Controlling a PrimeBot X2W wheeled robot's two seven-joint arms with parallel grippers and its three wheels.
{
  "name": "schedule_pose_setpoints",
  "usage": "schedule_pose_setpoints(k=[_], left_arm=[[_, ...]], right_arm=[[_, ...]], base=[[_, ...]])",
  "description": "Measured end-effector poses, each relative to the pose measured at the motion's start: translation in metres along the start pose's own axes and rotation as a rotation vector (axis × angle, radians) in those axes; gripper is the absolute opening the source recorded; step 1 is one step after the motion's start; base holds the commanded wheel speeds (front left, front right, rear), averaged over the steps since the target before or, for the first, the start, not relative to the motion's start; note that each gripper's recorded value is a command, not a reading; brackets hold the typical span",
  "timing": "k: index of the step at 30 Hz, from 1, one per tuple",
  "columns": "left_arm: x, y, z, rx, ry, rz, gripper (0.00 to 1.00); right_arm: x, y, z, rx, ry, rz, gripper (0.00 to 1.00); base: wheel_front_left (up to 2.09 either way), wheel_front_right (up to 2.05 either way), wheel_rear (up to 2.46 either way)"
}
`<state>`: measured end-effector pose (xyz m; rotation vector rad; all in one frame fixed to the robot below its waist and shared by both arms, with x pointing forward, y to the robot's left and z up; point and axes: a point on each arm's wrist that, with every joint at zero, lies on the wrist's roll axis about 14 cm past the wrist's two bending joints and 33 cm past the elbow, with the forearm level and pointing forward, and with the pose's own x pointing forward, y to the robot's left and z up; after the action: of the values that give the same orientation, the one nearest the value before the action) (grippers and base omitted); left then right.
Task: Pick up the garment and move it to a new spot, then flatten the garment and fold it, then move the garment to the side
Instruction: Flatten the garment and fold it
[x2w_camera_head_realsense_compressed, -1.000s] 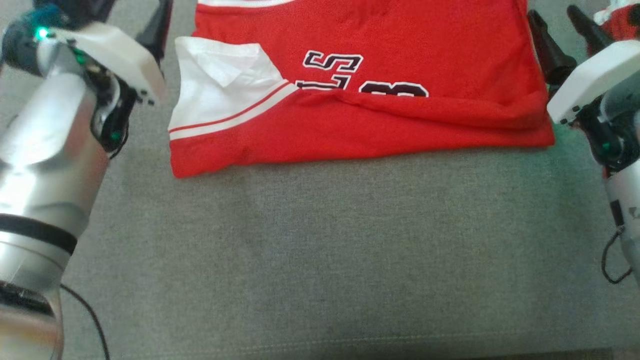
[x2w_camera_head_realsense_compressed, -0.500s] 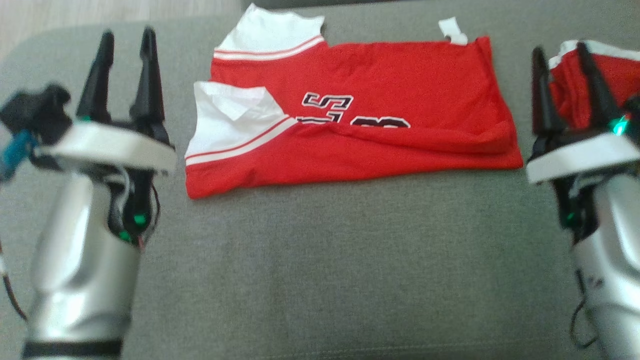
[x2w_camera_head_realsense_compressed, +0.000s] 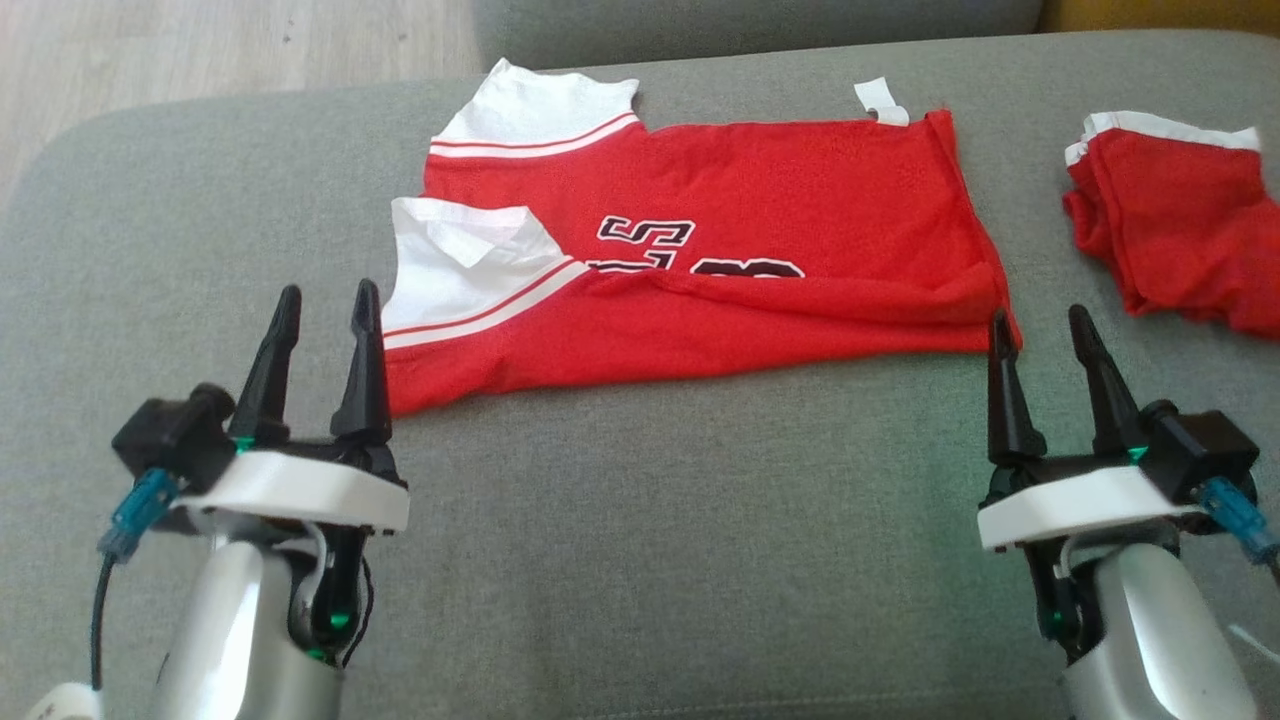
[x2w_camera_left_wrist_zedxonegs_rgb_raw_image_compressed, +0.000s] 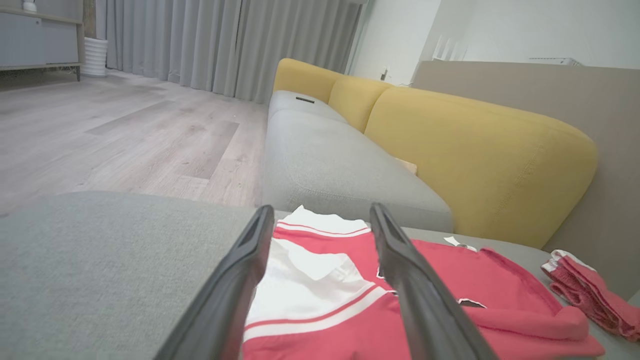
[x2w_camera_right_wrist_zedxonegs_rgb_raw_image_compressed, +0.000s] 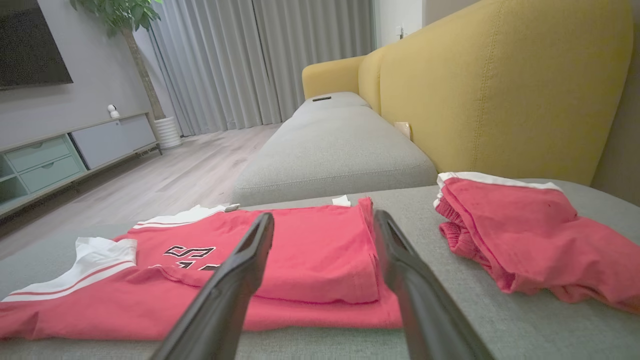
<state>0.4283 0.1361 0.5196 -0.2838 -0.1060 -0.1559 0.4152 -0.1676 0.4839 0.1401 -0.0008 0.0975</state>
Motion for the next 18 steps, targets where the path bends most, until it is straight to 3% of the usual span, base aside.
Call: schedule_pose_setpoints(k=[7,18], left_arm=[[-0.001,0.007,-0.029,0.012,0.084,0.014,1.00],[0.002,0.029,-0.124,0.089,0.415,0.071,1.00]], right_arm=[[0.003,-0.001,-0.004,0.004,0.005,-0.008,1.00],[0.012,-0.013,-0.011,0.003,0.019,-0.038,1.00]], base=[[0.00,0.00,0.00],[0.00,0.00,0.00]])
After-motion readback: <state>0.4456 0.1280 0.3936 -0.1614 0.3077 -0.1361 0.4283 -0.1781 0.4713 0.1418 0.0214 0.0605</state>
